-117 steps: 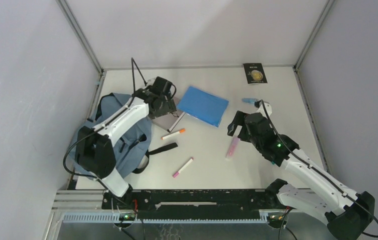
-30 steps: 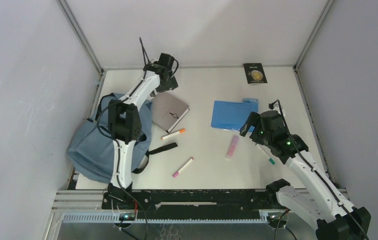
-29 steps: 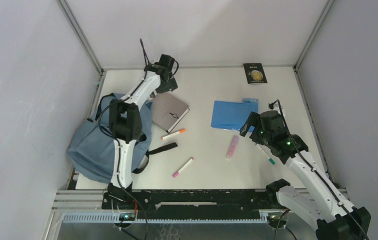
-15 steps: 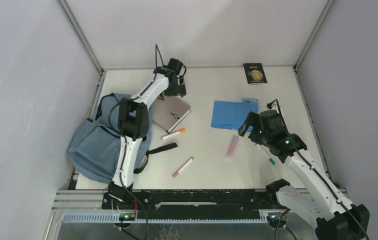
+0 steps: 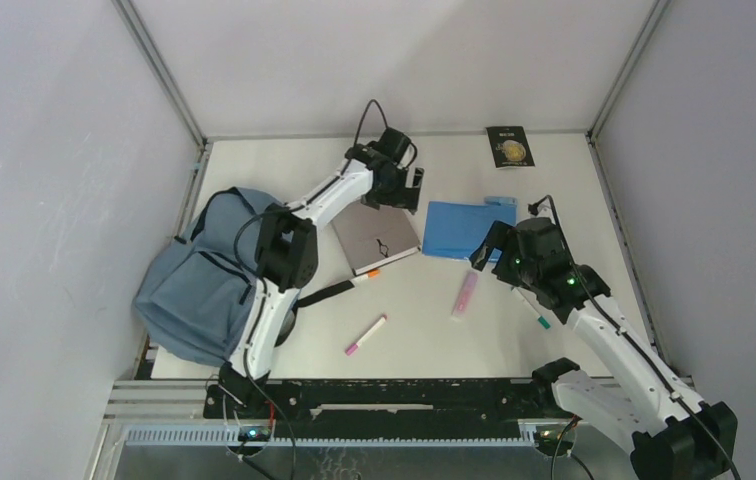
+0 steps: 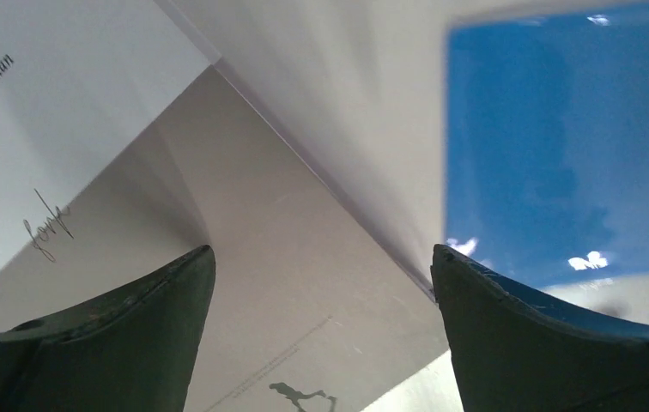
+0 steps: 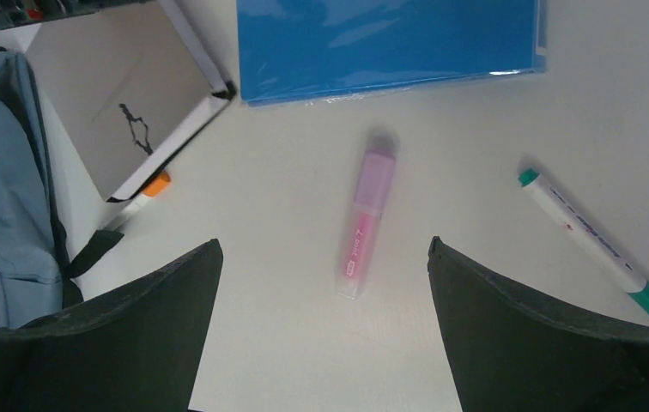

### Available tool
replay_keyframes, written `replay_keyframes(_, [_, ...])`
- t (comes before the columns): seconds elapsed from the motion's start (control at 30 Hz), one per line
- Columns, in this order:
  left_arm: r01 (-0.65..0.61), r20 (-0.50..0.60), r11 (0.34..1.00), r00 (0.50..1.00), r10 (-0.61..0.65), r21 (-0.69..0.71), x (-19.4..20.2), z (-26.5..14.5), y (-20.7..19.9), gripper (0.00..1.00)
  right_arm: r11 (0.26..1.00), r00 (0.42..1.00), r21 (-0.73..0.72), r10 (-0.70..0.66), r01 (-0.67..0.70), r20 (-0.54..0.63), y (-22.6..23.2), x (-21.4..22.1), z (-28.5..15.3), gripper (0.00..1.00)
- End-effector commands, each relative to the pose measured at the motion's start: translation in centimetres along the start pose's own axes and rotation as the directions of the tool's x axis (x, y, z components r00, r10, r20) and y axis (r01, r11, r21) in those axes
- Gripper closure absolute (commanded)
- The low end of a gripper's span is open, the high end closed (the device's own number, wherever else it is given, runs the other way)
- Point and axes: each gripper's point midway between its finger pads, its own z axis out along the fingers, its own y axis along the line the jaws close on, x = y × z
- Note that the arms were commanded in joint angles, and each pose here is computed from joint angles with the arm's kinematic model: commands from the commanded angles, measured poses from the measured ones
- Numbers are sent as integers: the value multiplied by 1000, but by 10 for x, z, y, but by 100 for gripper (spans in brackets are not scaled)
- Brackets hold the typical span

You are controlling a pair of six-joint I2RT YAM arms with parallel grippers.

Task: Pack the student bag
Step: Adjust the book at the center of the board.

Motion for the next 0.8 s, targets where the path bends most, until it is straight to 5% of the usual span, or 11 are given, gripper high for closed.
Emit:
replay_keyframes(0.0, [-34,111,996,994,24,86,-23,-65,-28,0,996,1000,-83,-12,14,24,22,-6,1,2])
replay_keyframes(0.13, [82,230,994,968,-98,78,-45,-119,-2,0,982,999,-186,-34,34,3,51,-4,12,2])
replay_keyframes(0.27, [236,219,967,943,-253,99,-32,-133,34,0,958,997,-282,-62,50,-36,88,-5,31,2])
replay_keyframes(0.43, [371,146,926,914,-378,74,10,-114,73,0,945,993,-319,-95,68,-71,123,-17,73,4])
replay_keyframes(0.77, [446,34,893,893,-448,58,54,-74,90,0,941,968,-338,-95,11,-233,144,-19,170,9])
